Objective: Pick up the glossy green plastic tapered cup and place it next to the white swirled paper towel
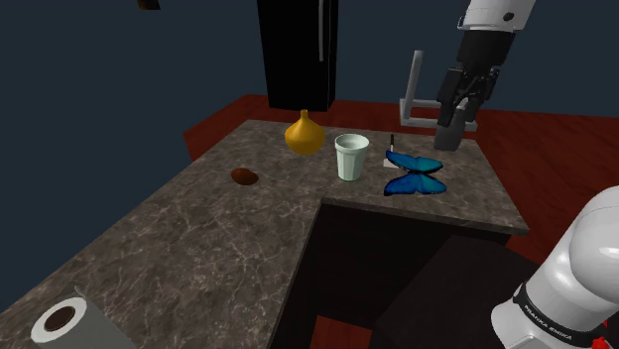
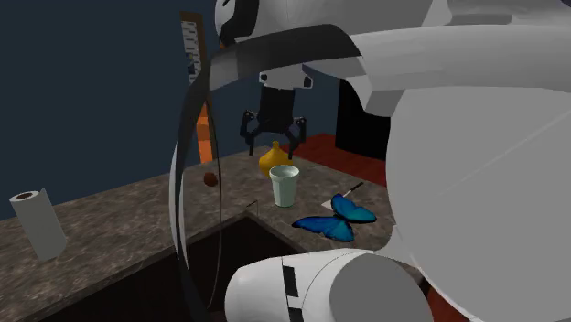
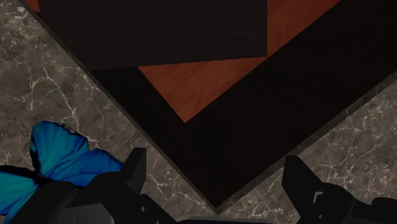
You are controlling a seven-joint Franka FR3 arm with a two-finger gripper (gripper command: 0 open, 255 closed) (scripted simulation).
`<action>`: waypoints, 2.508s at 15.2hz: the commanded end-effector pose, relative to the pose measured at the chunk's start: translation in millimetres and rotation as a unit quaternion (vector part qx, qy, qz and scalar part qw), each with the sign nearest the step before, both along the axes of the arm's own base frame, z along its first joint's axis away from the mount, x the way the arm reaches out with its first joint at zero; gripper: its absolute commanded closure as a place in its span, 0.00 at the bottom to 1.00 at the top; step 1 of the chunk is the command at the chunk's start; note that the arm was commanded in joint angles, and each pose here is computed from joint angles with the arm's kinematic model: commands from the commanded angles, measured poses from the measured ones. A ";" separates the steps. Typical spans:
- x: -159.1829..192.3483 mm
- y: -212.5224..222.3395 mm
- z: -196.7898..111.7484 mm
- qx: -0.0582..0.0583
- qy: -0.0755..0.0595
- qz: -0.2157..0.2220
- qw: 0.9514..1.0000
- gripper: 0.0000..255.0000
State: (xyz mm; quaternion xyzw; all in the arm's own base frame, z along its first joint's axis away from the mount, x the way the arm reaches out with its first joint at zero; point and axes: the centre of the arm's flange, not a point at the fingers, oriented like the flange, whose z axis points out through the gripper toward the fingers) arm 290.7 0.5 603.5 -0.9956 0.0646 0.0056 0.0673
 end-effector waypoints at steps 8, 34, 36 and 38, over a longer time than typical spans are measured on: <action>65.5 -47.3 -45.0 0.017 -0.016 0.021 1.000 0.00; 332.6 -184.0 -202.9 0.078 -0.074 0.096 0.990 0.00; 333.7 -180.9 -213.0 0.078 -0.074 0.096 0.990 0.00; 334.7 -177.8 -223.0 0.078 -0.074 0.096 0.990 0.00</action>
